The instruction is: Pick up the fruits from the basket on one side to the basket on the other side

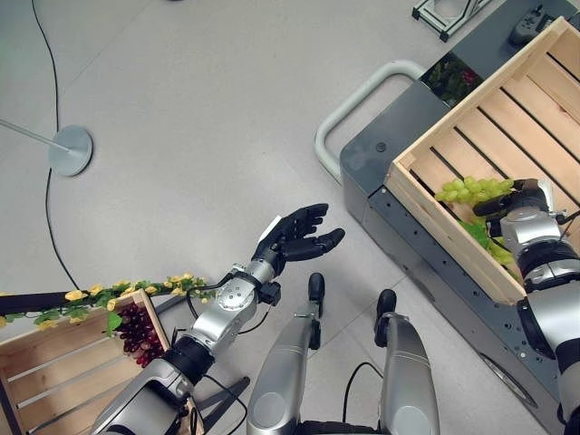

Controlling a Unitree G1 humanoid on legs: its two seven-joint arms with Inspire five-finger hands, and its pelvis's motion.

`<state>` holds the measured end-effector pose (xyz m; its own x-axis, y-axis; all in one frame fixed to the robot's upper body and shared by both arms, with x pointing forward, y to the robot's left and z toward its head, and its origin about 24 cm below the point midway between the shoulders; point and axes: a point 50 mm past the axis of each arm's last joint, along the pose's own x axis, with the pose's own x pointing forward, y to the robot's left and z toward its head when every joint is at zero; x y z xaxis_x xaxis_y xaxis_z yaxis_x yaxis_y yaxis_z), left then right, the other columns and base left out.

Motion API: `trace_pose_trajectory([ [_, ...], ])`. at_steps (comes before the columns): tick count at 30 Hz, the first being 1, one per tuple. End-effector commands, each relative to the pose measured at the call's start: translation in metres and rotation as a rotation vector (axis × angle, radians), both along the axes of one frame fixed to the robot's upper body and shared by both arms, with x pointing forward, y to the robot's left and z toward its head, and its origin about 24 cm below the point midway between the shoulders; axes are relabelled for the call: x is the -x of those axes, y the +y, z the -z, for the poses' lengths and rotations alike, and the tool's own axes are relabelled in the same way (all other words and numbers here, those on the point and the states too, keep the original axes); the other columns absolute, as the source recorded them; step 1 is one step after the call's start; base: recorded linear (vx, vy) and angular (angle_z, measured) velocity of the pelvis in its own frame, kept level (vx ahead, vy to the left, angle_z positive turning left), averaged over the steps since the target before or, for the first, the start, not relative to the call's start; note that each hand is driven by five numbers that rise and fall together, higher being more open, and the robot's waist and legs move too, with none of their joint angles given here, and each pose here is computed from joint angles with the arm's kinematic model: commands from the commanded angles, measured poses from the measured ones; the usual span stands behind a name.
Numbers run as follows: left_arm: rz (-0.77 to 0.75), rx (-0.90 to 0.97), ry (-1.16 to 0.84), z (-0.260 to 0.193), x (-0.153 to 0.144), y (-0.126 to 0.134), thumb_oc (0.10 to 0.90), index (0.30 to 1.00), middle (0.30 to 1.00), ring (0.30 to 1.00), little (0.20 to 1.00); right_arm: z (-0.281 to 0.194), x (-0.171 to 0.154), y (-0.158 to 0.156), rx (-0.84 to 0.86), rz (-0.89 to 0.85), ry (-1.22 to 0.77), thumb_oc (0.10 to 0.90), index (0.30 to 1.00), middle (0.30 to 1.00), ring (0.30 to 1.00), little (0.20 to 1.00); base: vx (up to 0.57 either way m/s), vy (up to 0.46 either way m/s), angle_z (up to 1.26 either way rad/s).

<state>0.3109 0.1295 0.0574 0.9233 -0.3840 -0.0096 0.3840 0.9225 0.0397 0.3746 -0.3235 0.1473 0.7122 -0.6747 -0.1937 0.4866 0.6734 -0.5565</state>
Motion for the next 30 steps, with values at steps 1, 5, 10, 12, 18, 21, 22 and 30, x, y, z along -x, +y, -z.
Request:
trace_pose_trajectory([
  [1, 0.034, 0.107, -0.162, -0.032, -0.002, -0.014, 0.800, 0.900, 0.900, 0.900, 0.900, -0.032, -0.004, -0.001, 0.108, 0.035, -0.155, 0.400, 0.300, 0.300, 0.300, 0.300, 0.00, 0.033, 0.02],
  [5, 0.025, 0.105, -0.156, -0.028, 0.000, -0.010, 0.800, 0.900, 0.900, 0.900, 0.900, -0.038, -0.001, -0.007, 0.169, 0.066, -0.186, 0.400, 0.300, 0.300, 0.300, 0.300, -0.01, 0.040, 0.02],
  [10, 0.005, 0.105, -0.161, -0.027, 0.002, -0.005, 0.800, 0.900, 0.900, 0.900, 0.900, -0.046, 0.002, -0.010, 0.228, 0.076, -0.256, 0.400, 0.300, 0.300, 0.300, 0.300, 0.00, 0.023, 0.00],
  [12, 0.004, 0.109, -0.163, -0.027, 0.002, -0.005, 0.800, 0.900, 0.900, 0.900, 0.900, -0.048, 0.003, -0.009, 0.231, 0.081, -0.305, 0.400, 0.300, 0.300, 0.300, 0.300, 0.00, 0.000, 0.00],
  [18, 0.007, 0.090, -0.091, -0.011, 0.012, 0.003, 0.800, 0.900, 0.900, 0.900, 0.900, -0.036, 0.015, -0.007, 0.190, 0.052, -0.444, 0.400, 0.300, 0.300, 0.300, 0.300, 0.09, -0.005, -0.04],
  [21, 0.016, 0.074, -0.059, -0.003, 0.017, 0.008, 0.800, 0.900, 0.900, 0.900, 0.900, -0.030, 0.021, -0.008, 0.166, 0.036, -0.467, 0.400, 0.300, 0.300, 0.300, 0.300, 0.15, -0.031, -0.05],
  [22, 0.030, 0.069, -0.044, 0.000, 0.020, 0.011, 0.800, 0.900, 0.900, 0.900, 0.900, -0.027, 0.024, -0.009, 0.141, 0.023, -0.490, 0.400, 0.300, 0.300, 0.300, 0.300, 0.12, -0.035, -0.03],
  [30, 0.101, 0.076, 0.011, 0.007, 0.027, 0.016, 0.800, 0.900, 0.900, 0.900, 0.900, -0.019, 0.028, 0.001, -0.016, -0.055, -0.570, 0.400, 0.300, 0.300, 0.300, 0.300, 0.10, -0.022, 0.04],
])
